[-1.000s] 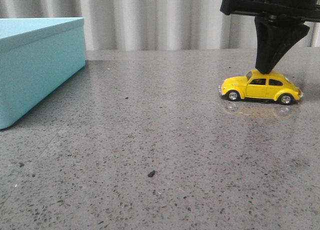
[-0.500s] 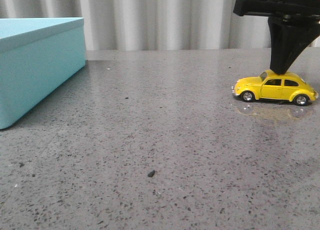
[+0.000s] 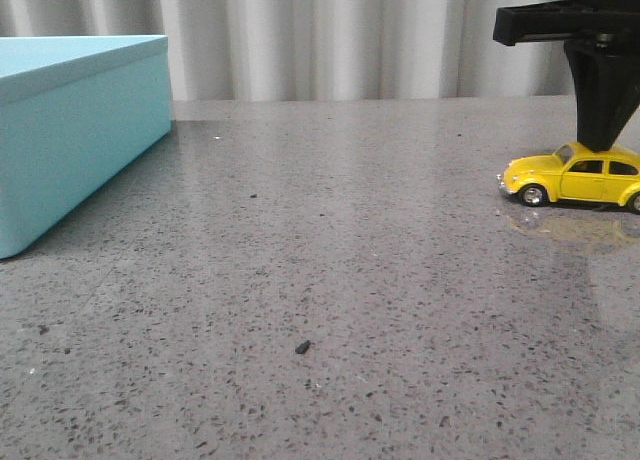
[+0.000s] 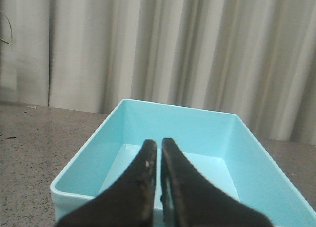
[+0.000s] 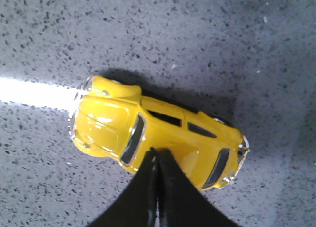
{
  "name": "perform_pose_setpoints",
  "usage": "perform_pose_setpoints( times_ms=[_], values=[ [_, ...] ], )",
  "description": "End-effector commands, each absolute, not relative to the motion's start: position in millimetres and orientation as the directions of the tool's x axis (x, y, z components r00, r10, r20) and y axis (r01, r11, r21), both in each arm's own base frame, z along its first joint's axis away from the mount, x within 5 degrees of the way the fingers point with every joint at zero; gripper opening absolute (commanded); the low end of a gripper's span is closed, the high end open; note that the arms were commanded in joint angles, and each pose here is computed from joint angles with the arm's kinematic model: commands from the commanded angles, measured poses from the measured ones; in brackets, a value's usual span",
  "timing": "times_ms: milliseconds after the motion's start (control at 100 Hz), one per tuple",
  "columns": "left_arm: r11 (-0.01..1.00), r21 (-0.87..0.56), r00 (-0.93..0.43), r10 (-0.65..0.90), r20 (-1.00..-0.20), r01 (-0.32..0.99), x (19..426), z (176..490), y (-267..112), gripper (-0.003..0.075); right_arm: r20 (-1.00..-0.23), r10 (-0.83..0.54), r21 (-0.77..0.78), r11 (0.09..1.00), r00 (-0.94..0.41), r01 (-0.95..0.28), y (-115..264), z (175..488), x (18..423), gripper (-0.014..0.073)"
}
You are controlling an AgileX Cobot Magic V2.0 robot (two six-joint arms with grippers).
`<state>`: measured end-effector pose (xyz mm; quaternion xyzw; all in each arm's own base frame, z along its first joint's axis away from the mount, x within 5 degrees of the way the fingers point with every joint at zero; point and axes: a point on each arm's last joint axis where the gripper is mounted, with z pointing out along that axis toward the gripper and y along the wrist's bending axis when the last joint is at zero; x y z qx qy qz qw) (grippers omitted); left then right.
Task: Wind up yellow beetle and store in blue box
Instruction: 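Press the right gripper on the beetle and drag it backward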
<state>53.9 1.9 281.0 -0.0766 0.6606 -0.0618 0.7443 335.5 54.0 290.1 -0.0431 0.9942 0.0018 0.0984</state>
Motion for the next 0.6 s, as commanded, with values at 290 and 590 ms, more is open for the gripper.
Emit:
perform_pose_setpoints(
  times_ms=[290,590],
  values=[
    [0.978,-0.209,0.204,-0.208,-0.957,0.013,53.0,298.3,1.7,-0.0021,-0.190,-0.089,-0.106,0.992,-0.978,-0.070,41.1,303.3,329.4,-0.0062],
    [0.978,-0.209,0.204,-0.208,-0.957,0.013,53.0,298.3,1.7,-0.0021,-0.191,-0.082,-0.155,0.987,-0.978,-0.053,36.3,305.3,328.5,-0.0062]
  ],
)
